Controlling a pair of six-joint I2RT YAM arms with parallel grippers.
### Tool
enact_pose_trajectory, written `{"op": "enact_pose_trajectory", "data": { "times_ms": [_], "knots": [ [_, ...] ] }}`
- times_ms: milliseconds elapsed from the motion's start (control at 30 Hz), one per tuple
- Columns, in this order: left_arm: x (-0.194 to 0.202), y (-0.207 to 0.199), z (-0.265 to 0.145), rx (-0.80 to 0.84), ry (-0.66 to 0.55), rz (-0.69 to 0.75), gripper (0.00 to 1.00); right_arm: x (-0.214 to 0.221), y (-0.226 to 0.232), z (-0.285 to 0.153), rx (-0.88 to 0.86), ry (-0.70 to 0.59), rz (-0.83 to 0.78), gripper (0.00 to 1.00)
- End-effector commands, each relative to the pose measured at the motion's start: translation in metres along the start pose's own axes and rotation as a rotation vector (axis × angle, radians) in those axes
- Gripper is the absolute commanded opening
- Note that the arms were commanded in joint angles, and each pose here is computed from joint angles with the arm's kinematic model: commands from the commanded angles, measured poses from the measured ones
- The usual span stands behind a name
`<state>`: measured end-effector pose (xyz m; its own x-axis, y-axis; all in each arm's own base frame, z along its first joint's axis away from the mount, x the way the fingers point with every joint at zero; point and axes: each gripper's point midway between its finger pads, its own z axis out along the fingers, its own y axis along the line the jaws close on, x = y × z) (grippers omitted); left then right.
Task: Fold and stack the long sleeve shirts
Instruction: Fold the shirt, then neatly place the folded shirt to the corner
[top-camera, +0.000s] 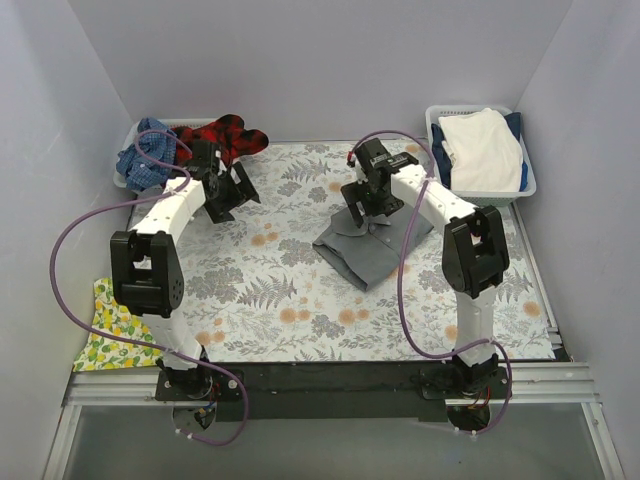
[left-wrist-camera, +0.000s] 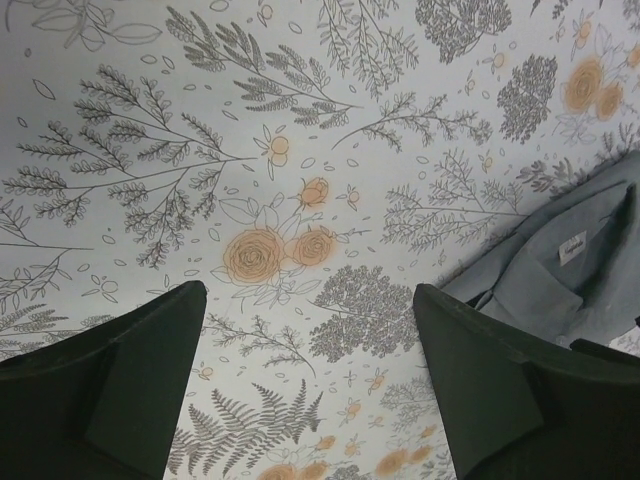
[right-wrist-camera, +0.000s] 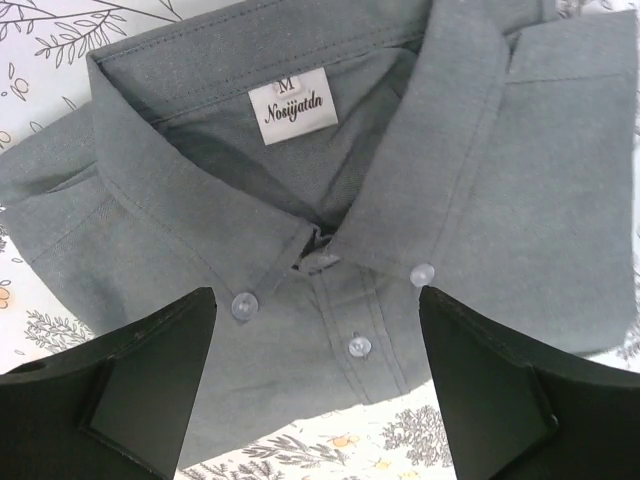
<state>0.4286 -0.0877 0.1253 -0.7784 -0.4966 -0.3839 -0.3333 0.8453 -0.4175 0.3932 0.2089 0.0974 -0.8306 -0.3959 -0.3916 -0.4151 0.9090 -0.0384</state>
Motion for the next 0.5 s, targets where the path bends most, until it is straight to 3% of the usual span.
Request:
{"op": "enact_pose_trajectory", "data": {
  "times_ms": [0, 300, 467],
  "knots": [
    [0.003, -0.018, -0.023, 0.077, -0.022, 0.052, 0.86, -0.008, 0.004, 0.014, -0.113, -0.008, -0.059, 0.91],
    [0.013, -0.020, -0.023, 0.083, -0.003, 0.070, 0.86, 0.065, 0.000, 0.048, -0.079, 0.197, 0.040, 0.86],
    [0.013, -0.021, -0.024, 0.083, -0.001, 0.077, 0.86, 0.093, 0.020, 0.044, -0.136, 0.250, 0.144, 0.84]
  ]
}}
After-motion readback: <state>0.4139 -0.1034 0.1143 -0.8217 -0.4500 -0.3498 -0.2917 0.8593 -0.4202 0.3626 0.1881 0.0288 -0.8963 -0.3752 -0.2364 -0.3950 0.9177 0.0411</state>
